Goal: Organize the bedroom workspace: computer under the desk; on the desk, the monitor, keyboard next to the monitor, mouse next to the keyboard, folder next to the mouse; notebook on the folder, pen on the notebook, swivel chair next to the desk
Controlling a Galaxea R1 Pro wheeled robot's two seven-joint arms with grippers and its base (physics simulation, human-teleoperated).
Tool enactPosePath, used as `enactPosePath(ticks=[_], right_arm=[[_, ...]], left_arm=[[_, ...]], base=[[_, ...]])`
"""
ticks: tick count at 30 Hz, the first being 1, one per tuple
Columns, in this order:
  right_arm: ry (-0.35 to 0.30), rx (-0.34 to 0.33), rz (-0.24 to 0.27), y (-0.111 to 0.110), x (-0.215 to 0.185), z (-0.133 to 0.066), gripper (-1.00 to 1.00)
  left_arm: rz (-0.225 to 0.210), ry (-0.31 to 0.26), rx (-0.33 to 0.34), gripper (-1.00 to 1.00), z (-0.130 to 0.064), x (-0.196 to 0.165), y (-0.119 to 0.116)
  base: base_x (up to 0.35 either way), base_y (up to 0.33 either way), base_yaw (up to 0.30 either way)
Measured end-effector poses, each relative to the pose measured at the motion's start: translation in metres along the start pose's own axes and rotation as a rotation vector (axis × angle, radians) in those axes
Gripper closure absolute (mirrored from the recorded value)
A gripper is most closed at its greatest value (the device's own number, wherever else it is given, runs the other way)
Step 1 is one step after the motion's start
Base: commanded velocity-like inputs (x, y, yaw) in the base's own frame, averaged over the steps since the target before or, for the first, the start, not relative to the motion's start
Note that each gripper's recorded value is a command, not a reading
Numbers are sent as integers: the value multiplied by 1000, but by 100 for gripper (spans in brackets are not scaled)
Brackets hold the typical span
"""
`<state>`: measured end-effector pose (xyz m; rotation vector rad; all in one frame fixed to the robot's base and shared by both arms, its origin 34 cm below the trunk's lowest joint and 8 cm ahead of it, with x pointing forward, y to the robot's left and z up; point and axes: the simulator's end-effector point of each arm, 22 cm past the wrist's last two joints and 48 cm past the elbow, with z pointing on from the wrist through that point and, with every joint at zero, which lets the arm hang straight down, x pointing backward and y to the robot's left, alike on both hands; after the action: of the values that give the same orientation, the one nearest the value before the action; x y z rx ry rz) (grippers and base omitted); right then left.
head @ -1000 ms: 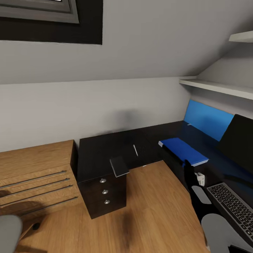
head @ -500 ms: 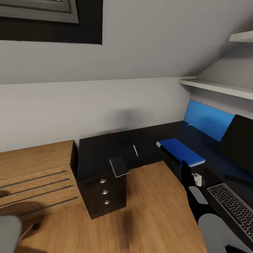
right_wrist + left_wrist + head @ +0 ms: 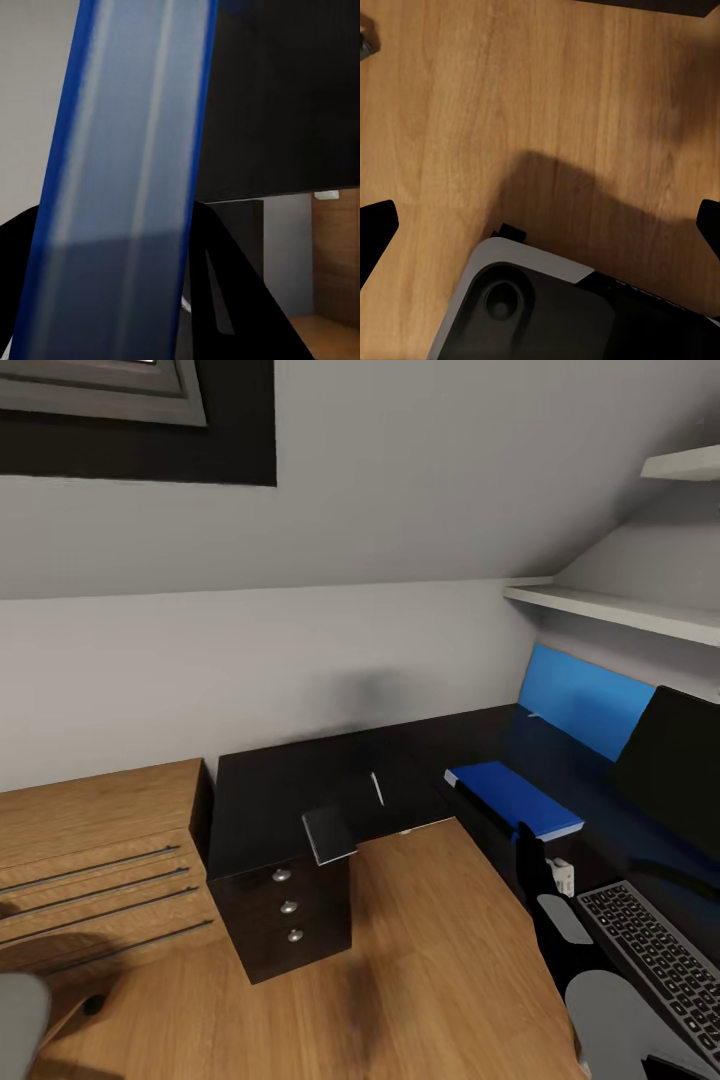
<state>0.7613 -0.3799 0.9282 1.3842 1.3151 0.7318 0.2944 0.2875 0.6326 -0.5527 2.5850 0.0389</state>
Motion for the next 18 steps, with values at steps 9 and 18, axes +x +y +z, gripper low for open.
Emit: enactPosePath(ticks=[9,18], right_arm=[[0,3,-1,-1,0,0,100],[2,11,-2,-5,0,-1,100]], left_arm=[[0,0,0,-100,0,0,0],[2,0,1,-100,0,0,0]], base=[[149,-3,0],[34,-30,0]])
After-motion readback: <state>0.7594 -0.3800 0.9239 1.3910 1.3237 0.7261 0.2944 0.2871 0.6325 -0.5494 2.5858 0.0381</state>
